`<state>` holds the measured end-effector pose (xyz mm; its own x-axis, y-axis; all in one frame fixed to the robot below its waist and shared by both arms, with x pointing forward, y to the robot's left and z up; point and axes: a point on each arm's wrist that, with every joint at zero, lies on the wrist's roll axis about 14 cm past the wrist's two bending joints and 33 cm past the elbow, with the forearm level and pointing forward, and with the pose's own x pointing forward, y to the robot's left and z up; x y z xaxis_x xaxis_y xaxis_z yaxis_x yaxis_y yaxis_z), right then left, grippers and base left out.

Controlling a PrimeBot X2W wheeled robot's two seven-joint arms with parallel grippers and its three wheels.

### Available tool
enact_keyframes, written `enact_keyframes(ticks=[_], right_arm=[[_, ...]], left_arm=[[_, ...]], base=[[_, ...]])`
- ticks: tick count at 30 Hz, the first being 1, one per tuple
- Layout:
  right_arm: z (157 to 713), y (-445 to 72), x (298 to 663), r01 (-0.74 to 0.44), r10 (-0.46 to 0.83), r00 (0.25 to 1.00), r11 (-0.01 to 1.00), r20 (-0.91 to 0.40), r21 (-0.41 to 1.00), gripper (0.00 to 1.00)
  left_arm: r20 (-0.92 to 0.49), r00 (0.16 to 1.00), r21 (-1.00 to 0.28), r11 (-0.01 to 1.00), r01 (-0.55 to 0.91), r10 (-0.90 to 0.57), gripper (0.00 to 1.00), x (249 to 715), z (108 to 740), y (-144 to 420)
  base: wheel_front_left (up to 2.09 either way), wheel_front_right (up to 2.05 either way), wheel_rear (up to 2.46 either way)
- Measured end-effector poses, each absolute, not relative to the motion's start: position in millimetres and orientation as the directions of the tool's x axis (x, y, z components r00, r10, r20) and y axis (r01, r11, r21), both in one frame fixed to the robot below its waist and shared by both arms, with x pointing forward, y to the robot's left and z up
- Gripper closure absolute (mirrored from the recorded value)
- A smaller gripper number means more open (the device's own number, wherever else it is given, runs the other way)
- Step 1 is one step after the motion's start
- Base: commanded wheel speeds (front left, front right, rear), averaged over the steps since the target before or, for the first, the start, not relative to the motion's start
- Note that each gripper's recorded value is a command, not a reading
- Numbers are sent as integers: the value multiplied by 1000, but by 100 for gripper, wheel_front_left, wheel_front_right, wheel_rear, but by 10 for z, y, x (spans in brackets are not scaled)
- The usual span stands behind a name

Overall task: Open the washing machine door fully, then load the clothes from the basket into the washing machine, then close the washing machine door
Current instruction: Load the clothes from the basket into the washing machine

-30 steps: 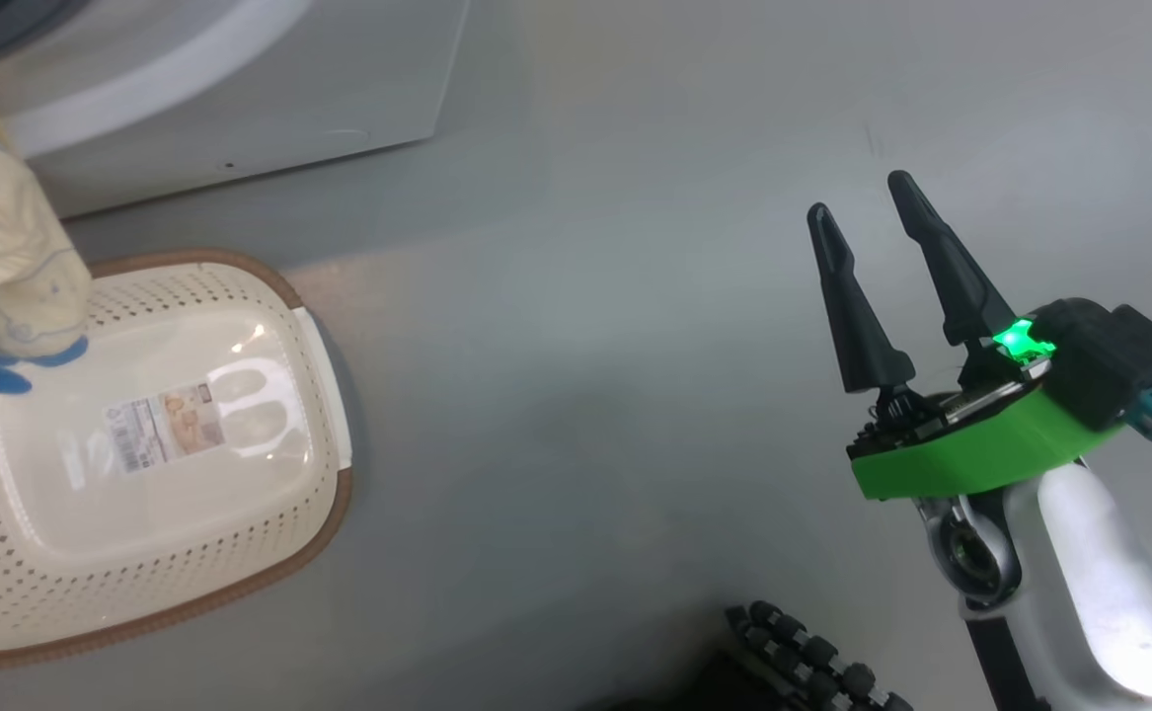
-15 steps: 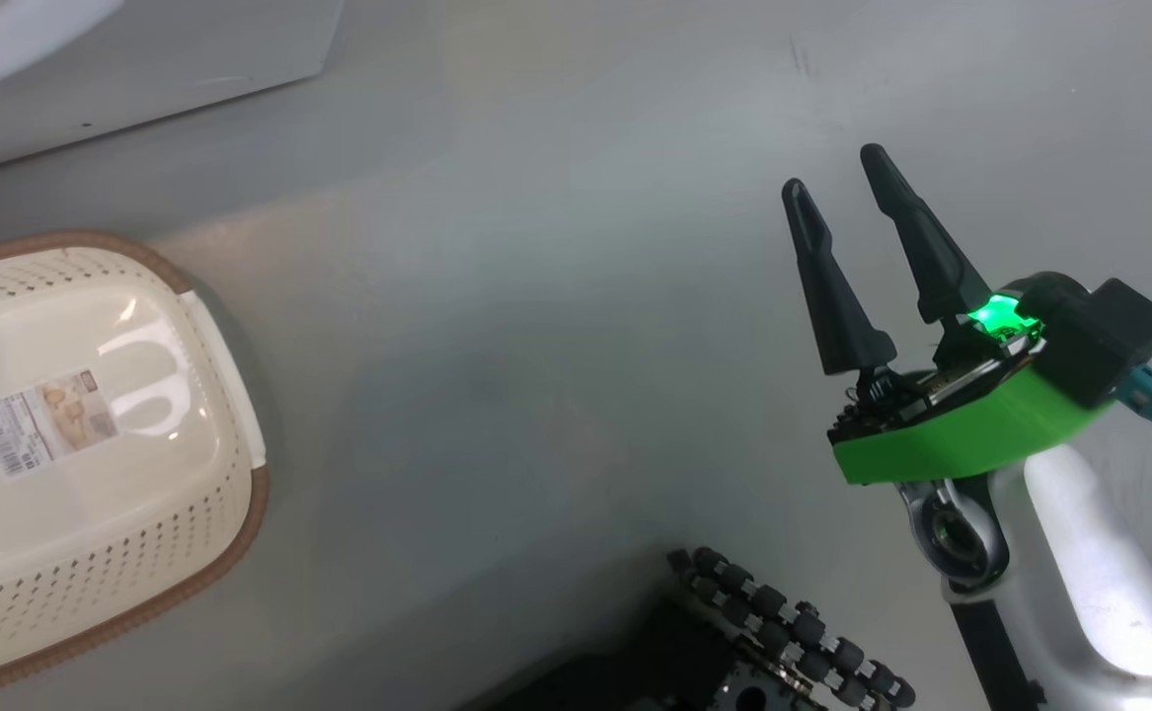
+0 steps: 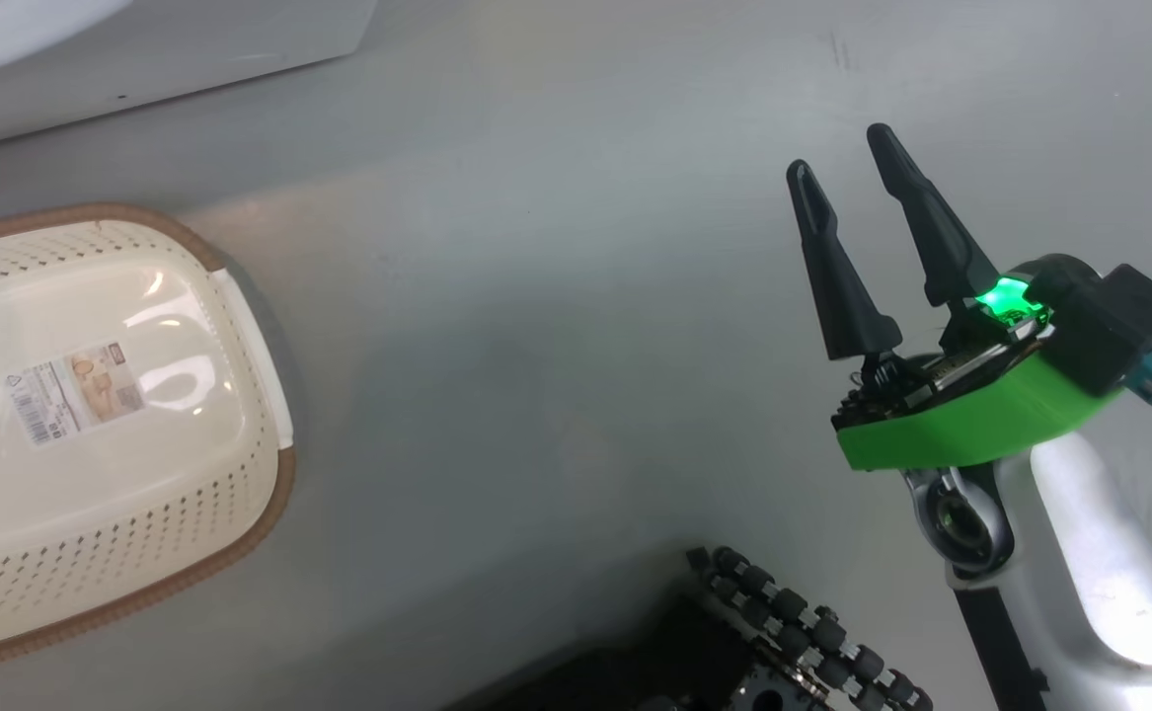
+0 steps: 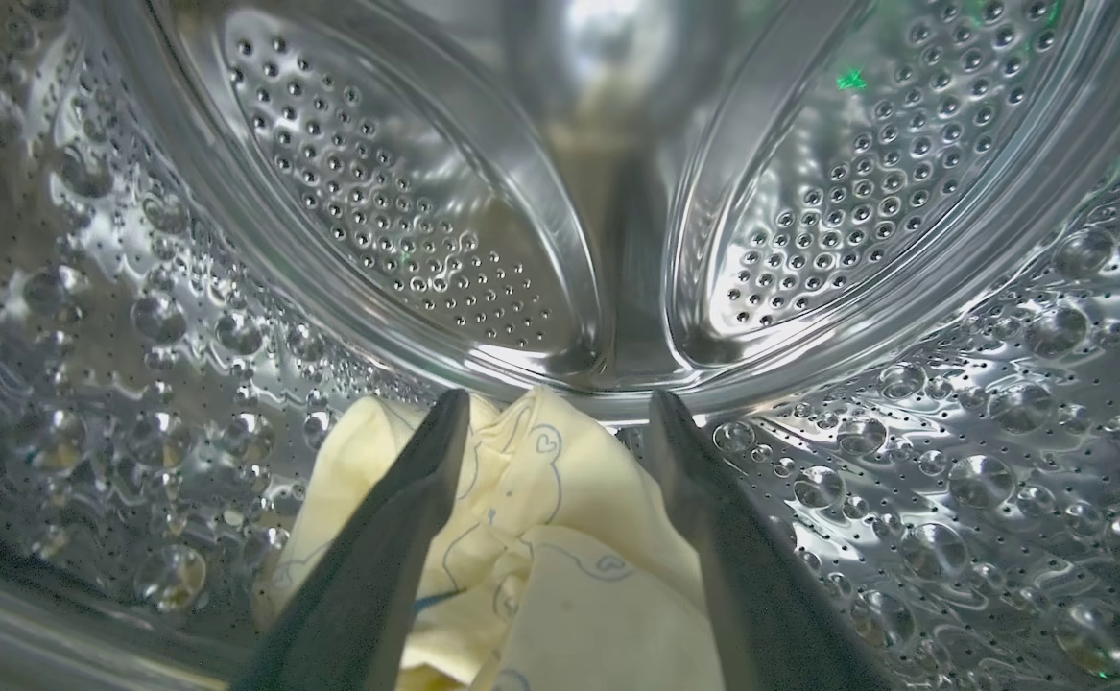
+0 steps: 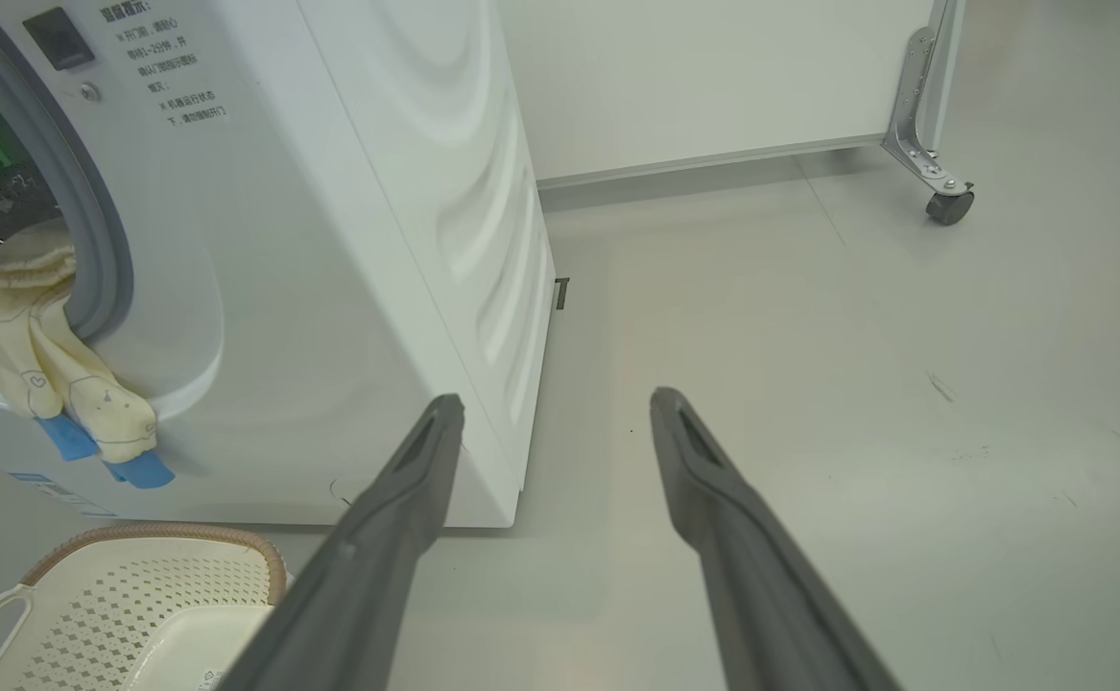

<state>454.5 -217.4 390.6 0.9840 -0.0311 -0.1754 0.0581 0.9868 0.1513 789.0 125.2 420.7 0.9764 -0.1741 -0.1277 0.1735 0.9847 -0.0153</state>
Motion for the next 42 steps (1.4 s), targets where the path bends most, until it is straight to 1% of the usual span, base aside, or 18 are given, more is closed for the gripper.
enact_keyframes(ticks=[9, 12, 16, 20, 25, 28, 31, 35, 42], right_arm=[[3927, -2138, 4615, 42, -19, 988, 988, -155, 146, 0], [3955, -2116, 4642, 33, -12, 990, 989, -143, 147, 0], [4018, -2102, 4673, 23, -6, 992, 991, -123, 133, 0], [4112, -2109, 4696, 19, -8, 995, 993, -95, 119, 0], [4253, -2089, 4720, 8, -2, 998, 995, -57, 104, 0], [4278, -2066, 4694, 4, 2, 999, 995, -53, 100, 0], [4341, -2020, 4678, -9, 13, 999, 995, -39, 100, 0], [4470, -1958, 4666, -30, 31, 999, 996, -11, 87, 0], [4526, -1891, 4561, -45, 47, 999, 995, -21, 87, 0]], left_arm=[[-191, 971, -28, 990, 138, -141, 0, 7632, 3921, 1352], [-175, 974, -62, 989, 132, -141, 0, 7529, 3921, 1325], [-142, 982, -57, 992, 114, -121, 0, 7381, 3977, 1354], [-87, 989, -83, 990, 110, -117, 0, 7170, 4085, 1342], [-43, 993, -74, 992, 104, -107, 0, 6835, 4184, 1367], [-8, 995, -101, 990, 94, -95, 0, 6612, 4274, 1368], [28, 997, -98, 992, 74, -72, 0, 6380, 4389, 1411], [52, 994, -104, 990, 98, -93, 0, 6011, 4507, 1384], [45, 988, -96, 984, 151, -147, 0, 5406, 4607, 1297]], base=[[0, 0, 0], [0, 0, 0], [0, 0, 0], [0, 0, 0], [0, 0, 0], [0, 0, 0], [0, 0, 0], [0, 0, 0], [0, 0, 0]])
